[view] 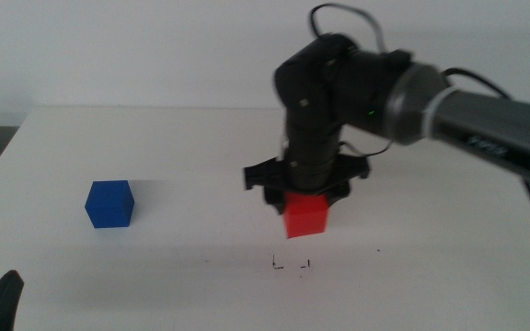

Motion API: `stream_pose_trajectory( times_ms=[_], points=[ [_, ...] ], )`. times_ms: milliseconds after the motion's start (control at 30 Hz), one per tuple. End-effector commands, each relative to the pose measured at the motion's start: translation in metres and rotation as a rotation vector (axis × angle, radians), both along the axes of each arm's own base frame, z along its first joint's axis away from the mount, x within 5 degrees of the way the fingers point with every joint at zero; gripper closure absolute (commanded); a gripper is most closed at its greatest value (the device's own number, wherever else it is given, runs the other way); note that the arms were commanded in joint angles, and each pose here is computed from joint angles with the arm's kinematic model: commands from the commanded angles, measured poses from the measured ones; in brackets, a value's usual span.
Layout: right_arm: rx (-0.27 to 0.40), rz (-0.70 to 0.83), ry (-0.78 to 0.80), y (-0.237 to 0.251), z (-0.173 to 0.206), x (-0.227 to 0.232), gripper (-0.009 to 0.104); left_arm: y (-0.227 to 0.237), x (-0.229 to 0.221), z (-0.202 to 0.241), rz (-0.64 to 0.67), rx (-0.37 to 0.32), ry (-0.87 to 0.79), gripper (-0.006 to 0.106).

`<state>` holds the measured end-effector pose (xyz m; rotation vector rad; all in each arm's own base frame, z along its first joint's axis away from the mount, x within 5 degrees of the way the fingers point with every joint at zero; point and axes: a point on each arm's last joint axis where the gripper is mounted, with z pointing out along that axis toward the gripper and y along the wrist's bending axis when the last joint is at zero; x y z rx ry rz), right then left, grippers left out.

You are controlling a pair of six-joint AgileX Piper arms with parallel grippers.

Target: Stack red cubes first, then green, then blue cubes in a specific spot.

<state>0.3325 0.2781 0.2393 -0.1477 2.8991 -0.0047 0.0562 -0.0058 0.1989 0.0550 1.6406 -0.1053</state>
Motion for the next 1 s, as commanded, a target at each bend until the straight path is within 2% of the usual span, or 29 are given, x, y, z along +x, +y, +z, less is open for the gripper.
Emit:
stream_pose_trajectory(
  times_ms=[0, 300, 600, 967],
  points=[
    [0.006, -0.006, -0.002, 0.012, -0.001, -0.001, 0.082, 0.000, 0.000, 0.001, 0.002, -0.003, -0.012, 0.010],
    [0.028, -0.090, 0.018, 0.026, -0.023, -0.001, 0.079, 0.000, 0.000, 0.001, 0.002, -0.003, -0.012, 0.010],
    [-0.003, -0.161, 0.013, 0.027, -0.041, 0.004, 0.079, 0.000, 0.000, 0.001, 0.002, -0.003, -0.012, 0.010],
    [-0.007, -0.173, 0.019, 0.024, -0.055, 0.001, 0.079, 0.000, 0.000, 0.001, 0.002, -0.003, -0.012, 0.010]
  ],
)
